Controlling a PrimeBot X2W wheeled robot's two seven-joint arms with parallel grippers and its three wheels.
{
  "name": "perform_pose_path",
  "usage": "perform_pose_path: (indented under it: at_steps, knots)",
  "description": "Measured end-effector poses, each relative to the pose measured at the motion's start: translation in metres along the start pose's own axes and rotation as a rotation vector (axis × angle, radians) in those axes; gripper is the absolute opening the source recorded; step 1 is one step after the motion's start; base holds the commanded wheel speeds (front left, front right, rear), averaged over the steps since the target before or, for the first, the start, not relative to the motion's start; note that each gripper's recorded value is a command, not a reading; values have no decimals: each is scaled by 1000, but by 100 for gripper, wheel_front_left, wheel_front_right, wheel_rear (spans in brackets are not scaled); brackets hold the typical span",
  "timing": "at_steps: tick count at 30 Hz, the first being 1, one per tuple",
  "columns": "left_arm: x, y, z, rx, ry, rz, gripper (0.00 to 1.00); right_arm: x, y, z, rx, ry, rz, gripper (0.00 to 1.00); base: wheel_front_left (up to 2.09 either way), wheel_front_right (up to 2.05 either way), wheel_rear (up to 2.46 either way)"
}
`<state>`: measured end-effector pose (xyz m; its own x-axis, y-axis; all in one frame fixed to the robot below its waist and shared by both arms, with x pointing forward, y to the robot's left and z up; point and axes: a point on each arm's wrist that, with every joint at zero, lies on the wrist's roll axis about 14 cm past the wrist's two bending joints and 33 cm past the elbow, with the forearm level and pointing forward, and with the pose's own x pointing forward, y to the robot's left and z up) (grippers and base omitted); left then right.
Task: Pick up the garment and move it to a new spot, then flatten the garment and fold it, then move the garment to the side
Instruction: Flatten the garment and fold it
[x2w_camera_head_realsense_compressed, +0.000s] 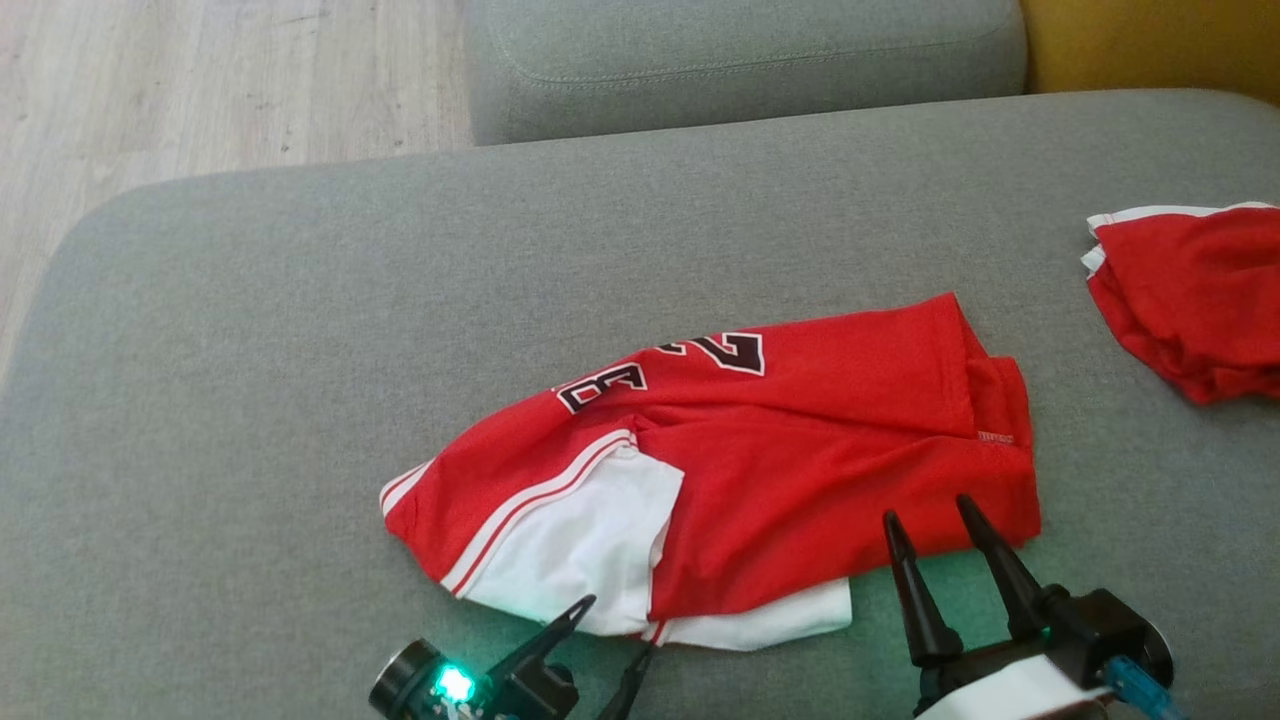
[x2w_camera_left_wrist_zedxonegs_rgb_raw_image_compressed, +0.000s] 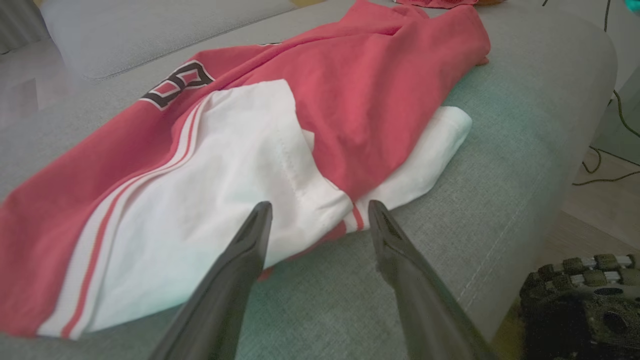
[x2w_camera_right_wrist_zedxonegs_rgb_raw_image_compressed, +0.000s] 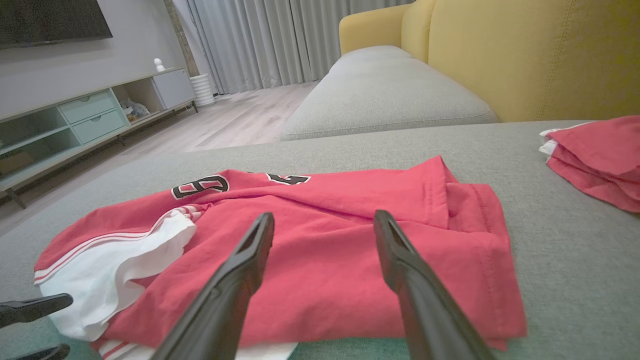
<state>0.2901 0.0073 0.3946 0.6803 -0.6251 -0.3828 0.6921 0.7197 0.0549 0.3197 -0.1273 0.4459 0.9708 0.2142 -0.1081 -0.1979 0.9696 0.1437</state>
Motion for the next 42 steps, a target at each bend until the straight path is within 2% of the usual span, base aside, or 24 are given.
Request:
perform_pose_path:
  at_steps: [15, 16, 17, 18, 20, 21, 31, 35, 42]
  knots:
    - [17, -7, -5, 64, 10, -26, 100, -7, -6, -5, 2, 17, -21, 100, 0, 0, 0]
    - [19, -6, -3, 67, 7, -21, 85, -7, -7, -6, 1, 19, -23, 100, 0, 0, 0]
    - [20, -6, -2, 69, 4, -23, 85, -8, -8, -6, 0, 20, -26, 100, 0, 0, 0]
    - [22, -6, -2, 71, 3, -23, 58, -8, -9, -6, -2, 21, -28, 100, 0, 0, 0]
    - [22, -6, -2, 71, 1, -23, 16, -9, -10, -6, -4, 22, -30, 100, 0, 0, 0]
    - [22, -5, -3, 72, 3, -21, 0, -9, -11, -6, -6, 23, -31, 100, 0, 0, 0]
    - [14, 9, 9, 83, -49, 33, 0, -10, -12, -7, -9, 24, -31, 100, 0, 0, 0]
    - [0, 39, 31, 84, -129, 152, 0, -13, -12, -12, -5, 38, -32, 100, 0, 0, 0]
    - [-44, 109, 69, 142, -271, 412, 0, -13, -34, -11, 76, 27, -117, 100, 0, 0, 0]
